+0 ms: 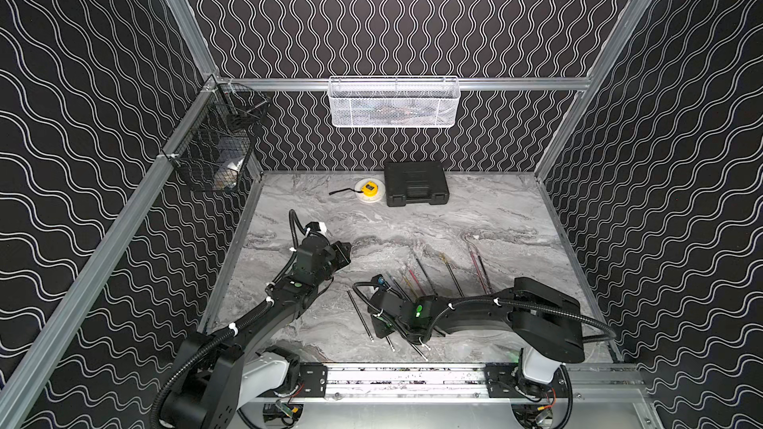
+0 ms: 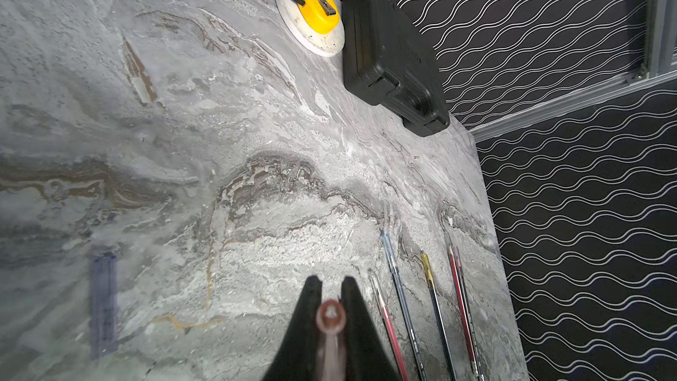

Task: Remove the protective cover of the pencils
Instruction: Place the pencil at the center of the board, then place the protective sleeve at the center of the board.

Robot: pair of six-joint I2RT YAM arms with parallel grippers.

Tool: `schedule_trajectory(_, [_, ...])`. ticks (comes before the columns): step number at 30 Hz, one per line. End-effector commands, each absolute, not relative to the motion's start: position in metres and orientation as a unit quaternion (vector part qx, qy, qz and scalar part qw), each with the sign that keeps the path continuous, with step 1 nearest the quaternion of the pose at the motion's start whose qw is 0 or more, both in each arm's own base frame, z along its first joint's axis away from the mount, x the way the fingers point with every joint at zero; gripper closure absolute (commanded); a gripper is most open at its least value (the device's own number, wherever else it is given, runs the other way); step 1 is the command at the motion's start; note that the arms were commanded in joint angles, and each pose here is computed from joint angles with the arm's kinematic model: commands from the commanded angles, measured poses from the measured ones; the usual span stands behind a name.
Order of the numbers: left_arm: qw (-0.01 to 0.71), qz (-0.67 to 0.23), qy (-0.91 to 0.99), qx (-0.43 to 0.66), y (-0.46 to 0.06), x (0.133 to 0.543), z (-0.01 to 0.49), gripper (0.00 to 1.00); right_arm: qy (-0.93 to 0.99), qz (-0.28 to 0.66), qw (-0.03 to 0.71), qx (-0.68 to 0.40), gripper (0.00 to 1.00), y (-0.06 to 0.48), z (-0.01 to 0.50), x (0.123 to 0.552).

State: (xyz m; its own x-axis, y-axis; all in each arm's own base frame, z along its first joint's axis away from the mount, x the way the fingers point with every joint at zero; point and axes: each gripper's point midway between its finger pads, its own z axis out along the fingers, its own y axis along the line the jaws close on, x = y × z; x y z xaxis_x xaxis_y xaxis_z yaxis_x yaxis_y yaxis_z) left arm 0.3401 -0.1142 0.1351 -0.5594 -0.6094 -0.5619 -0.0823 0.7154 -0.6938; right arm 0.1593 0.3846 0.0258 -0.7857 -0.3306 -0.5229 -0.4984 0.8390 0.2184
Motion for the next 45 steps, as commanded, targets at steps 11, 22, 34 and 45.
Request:
schedule_trajectory(11, [0.395, -0.304, 0.843, -0.202, -0.125, 0.346, 0.097, 0.91, 0.934, 0.173, 0.253, -0.183, 0.99, 0.390, 0.020, 0.169])
schedule_trajectory(22, [0.354, -0.241, 0.878, -0.214, -0.114, 0.347, 0.050, 0.90, 0.933, 0.170, 0.258, -0.187, 0.91, 0.395, 0.018, 0.173])
schedule_trajectory(34, [0.324, -0.183, 0.901, -0.225, -0.101, 0.345, 0.025, 0.82, 0.928, 0.176, 0.263, -0.194, 0.59, 0.403, 0.027, 0.181])
schedule_trajectory(45, [0.318, -0.170, 0.905, -0.227, -0.098, 0.344, 0.023, 0.72, 0.924, 0.183, 0.277, -0.191, 0.57, 0.399, 0.049, 0.183])
